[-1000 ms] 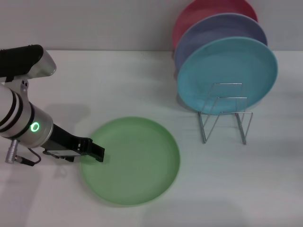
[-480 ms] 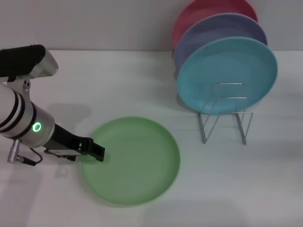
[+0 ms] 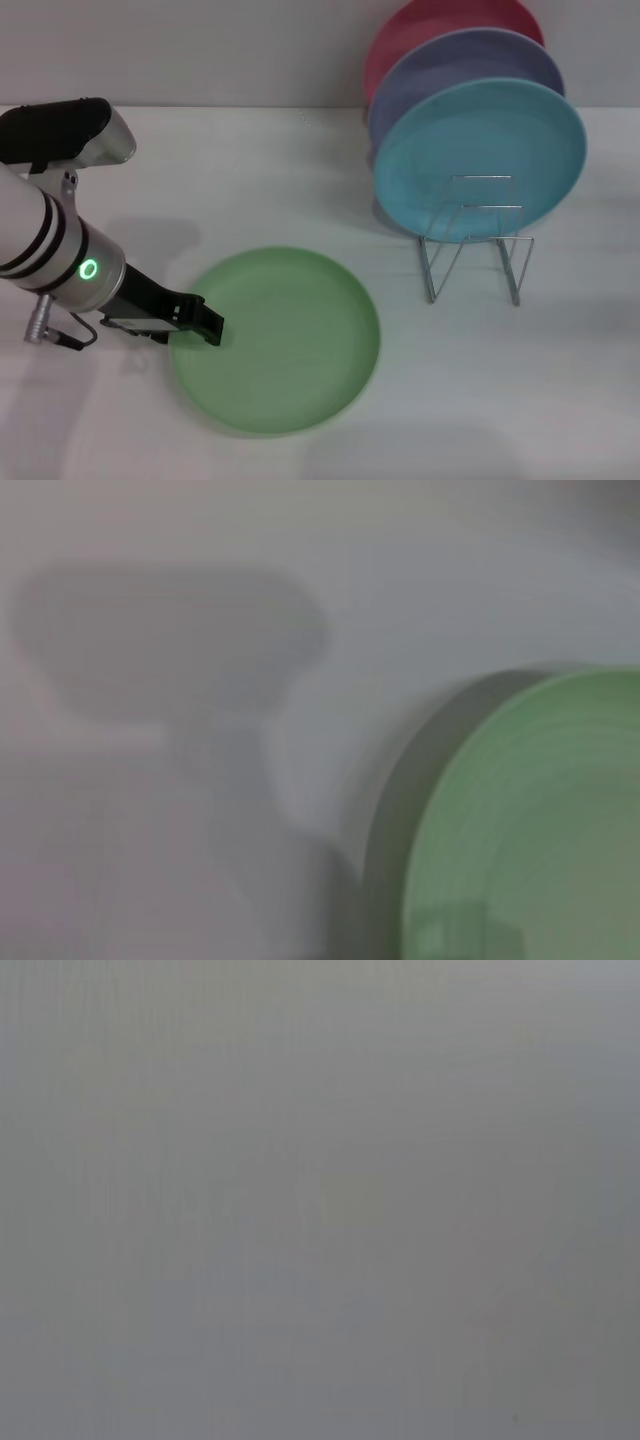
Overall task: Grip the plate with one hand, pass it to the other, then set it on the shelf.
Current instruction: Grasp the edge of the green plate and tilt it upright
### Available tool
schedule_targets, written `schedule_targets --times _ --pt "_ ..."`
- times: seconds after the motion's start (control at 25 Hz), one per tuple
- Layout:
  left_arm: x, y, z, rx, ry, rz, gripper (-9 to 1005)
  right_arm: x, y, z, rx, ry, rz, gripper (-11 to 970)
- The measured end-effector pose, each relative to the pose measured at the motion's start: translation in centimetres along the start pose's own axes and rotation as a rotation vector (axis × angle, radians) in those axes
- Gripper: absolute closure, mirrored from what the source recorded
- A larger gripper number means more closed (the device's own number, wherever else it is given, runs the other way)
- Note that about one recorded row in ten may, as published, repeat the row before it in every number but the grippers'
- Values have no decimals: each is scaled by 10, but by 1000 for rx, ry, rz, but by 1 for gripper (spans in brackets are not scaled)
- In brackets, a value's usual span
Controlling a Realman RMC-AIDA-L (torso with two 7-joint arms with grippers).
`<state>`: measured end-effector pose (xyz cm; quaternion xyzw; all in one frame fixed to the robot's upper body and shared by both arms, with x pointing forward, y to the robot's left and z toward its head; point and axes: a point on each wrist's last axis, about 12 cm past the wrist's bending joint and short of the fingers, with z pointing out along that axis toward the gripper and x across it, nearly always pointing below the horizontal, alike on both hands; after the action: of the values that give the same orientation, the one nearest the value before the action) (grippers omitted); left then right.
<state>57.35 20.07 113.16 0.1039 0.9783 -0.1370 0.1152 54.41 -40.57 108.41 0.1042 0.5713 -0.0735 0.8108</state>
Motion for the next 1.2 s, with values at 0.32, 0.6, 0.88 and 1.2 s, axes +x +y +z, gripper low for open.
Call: schedule_targets --times 0.32,0.6,0.88,1.2 --pt "-2 -1 -1 -3 0 10 393 0 0 1 -1 -1 0 250" --pt "-2 1 -1 -15 0 14 577 -1 1 2 -1 -3 2 250" --pt "-3 3 0 -29 3 15 607 -1 2 3 -1 -6 5 250" --pt "-4 2 2 -31 10 19 633 -1 2 3 1 -7 5 250"
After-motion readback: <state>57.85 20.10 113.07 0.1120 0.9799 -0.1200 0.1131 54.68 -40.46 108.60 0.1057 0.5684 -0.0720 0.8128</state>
